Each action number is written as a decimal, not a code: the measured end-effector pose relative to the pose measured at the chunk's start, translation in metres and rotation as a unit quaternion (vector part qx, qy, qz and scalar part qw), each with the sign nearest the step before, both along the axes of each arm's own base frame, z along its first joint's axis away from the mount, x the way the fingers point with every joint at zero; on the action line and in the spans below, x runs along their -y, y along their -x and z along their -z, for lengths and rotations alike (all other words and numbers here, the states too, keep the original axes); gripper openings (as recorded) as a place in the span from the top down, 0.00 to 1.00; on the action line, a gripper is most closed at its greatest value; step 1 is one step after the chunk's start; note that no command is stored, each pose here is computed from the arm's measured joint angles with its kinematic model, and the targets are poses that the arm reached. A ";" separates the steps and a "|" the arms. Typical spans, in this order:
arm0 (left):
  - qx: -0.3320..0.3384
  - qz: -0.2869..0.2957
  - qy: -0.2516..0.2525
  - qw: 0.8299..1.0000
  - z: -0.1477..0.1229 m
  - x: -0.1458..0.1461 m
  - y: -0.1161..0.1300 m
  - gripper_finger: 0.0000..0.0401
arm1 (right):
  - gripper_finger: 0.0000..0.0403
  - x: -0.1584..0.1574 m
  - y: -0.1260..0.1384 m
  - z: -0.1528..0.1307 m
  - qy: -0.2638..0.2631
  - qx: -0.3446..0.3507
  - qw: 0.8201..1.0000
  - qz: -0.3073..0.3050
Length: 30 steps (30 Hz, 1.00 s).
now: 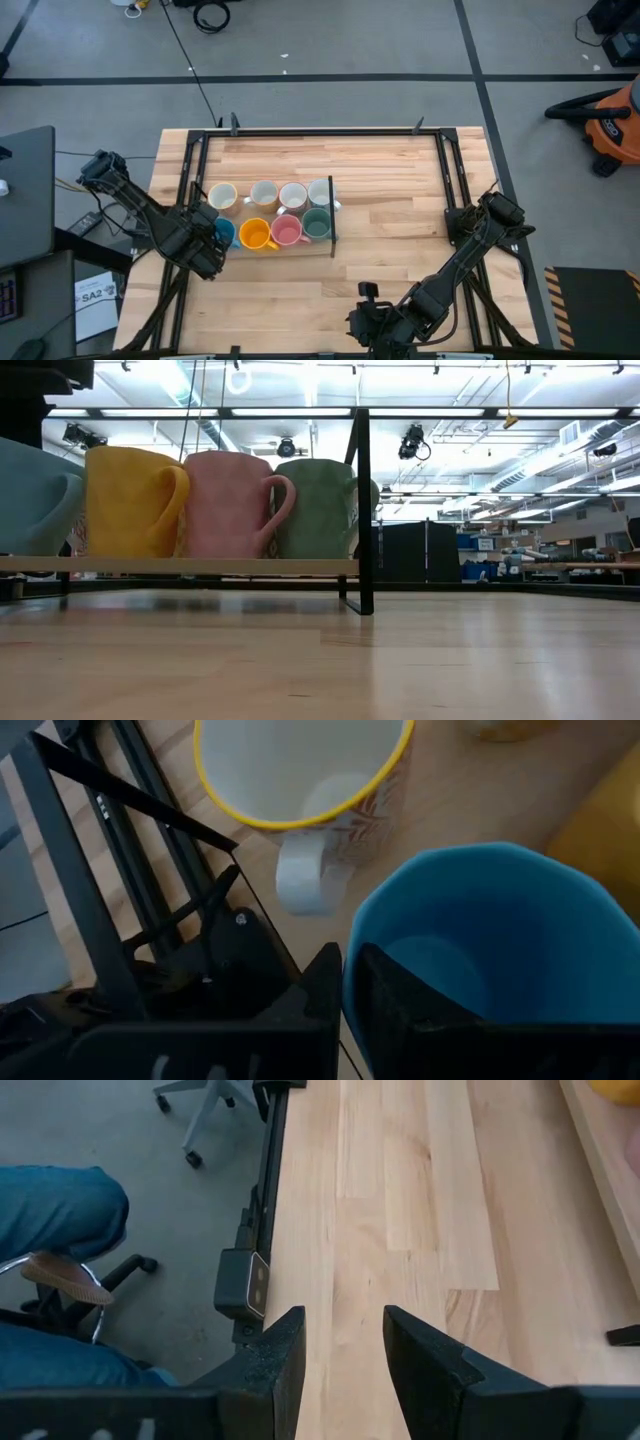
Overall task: Place coffee mugs
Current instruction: Put the blue mug on the shelf
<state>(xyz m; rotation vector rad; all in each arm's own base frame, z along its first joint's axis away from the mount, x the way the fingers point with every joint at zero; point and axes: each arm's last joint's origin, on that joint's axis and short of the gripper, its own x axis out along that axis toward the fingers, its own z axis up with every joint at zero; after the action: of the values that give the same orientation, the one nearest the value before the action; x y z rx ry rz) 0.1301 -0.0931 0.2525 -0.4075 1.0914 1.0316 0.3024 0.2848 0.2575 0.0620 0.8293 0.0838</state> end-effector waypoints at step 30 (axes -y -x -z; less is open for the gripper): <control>-0.046 0.029 0.026 0.998 0.001 0.001 0.002 0.61 | 0.65 -0.001 -0.001 -0.001 -0.004 0.005 1.000 -0.001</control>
<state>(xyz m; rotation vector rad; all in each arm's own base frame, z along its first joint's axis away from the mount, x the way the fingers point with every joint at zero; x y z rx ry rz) 0.1286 -0.0945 0.2515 -0.3699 1.2067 0.9795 0.3032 0.2857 0.2582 0.0680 0.8187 0.0895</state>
